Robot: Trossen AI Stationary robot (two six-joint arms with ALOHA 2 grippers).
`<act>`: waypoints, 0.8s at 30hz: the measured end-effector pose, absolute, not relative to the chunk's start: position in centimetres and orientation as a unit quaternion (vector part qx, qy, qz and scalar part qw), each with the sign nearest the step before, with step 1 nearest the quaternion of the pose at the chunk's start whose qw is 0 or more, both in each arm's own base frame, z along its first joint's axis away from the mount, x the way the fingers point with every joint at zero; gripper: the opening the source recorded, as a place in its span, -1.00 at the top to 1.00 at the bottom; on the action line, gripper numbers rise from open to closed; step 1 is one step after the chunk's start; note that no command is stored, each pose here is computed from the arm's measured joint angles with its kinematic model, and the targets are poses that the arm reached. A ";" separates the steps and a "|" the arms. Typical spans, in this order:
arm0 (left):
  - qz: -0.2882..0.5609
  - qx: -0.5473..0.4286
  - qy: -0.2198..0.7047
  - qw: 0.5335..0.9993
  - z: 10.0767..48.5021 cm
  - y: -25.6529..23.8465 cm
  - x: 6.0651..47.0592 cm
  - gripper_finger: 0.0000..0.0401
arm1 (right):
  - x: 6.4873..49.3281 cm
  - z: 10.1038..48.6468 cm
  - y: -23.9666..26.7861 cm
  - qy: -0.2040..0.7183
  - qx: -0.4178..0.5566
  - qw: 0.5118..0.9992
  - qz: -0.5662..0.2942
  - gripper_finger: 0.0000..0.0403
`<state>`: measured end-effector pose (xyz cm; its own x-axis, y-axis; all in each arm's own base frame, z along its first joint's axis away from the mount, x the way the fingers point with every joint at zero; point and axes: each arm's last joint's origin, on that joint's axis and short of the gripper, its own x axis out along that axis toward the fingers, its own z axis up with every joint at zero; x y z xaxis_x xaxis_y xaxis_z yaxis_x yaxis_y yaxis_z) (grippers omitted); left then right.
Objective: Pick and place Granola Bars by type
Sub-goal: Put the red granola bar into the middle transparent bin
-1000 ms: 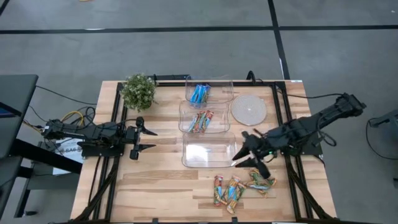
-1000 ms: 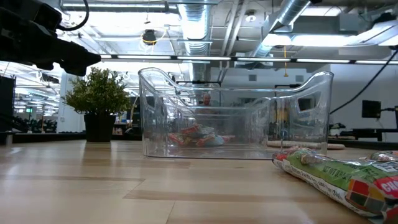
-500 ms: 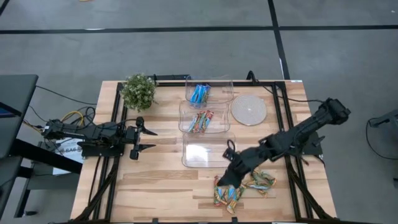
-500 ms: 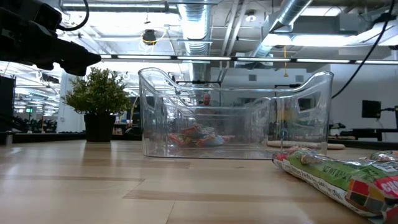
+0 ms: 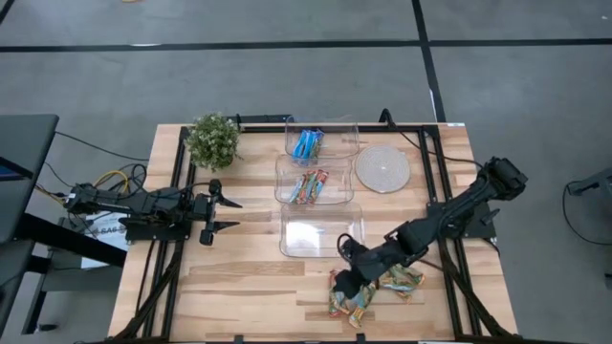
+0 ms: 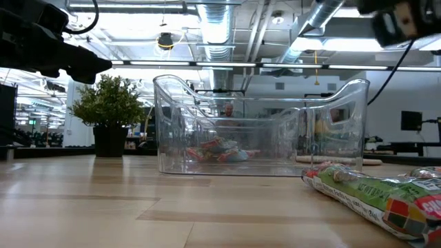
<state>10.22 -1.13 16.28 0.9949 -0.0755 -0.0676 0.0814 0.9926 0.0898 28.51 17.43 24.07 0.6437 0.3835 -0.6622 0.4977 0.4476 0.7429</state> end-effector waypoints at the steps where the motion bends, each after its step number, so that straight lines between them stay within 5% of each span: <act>1: -0.039 0.047 0.032 0.998 16.3 -1.1 10.2 -0.09 | 28.3 23.8 17.3 0.426 0.527 0.733 -0.058 0.35; 13: -0.039 0.046 0.032 0.998 16.3 -1.1 10.2 -0.09 | 28.7 20.7 16.5 0.468 0.543 0.657 -0.233 0.35; 24: -0.039 0.041 0.032 0.998 16.3 -1.1 10.2 -0.09 | 33.0 18.6 18.7 0.511 0.510 0.641 -0.261 0.35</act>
<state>10.22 -1.13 16.29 0.9949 -0.0751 -0.0674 0.0804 0.9936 0.0791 33.01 18.67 18.61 0.3411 0.1866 -0.9213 0.8558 0.3439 0.3865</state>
